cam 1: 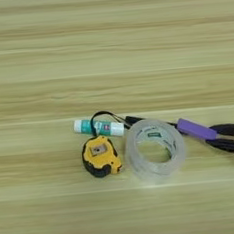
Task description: Move the objects on the table
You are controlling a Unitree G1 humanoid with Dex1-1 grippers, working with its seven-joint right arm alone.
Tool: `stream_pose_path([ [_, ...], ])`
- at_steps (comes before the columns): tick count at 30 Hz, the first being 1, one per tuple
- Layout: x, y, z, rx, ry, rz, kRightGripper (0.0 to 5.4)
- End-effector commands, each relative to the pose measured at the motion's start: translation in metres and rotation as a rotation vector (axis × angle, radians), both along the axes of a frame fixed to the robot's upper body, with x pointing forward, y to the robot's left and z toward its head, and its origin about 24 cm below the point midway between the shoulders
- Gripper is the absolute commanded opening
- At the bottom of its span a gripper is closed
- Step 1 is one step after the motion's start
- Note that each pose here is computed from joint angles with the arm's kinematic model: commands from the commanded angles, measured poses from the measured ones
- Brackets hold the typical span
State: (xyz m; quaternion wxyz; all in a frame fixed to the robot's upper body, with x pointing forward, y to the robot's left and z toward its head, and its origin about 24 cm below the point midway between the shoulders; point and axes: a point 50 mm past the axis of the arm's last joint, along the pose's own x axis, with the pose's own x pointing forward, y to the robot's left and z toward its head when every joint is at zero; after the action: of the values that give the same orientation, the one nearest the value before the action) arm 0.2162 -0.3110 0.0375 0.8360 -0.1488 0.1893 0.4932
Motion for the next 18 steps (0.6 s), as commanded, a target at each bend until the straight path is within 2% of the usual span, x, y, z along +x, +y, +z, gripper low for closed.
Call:
stream_pose_path([
  [1,0.011,-0.015,0.021,-0.108,-0.070,-0.020,1.42],
  [10,0.007,-0.014,0.013,-0.144,-0.046,0.023,1.42],
  [14,0.006,-0.016,0.009,-0.227,-0.032,0.038,1.42],
  [18,0.008,-0.015,0.010,-0.244,-0.071,0.068,1.42],
])
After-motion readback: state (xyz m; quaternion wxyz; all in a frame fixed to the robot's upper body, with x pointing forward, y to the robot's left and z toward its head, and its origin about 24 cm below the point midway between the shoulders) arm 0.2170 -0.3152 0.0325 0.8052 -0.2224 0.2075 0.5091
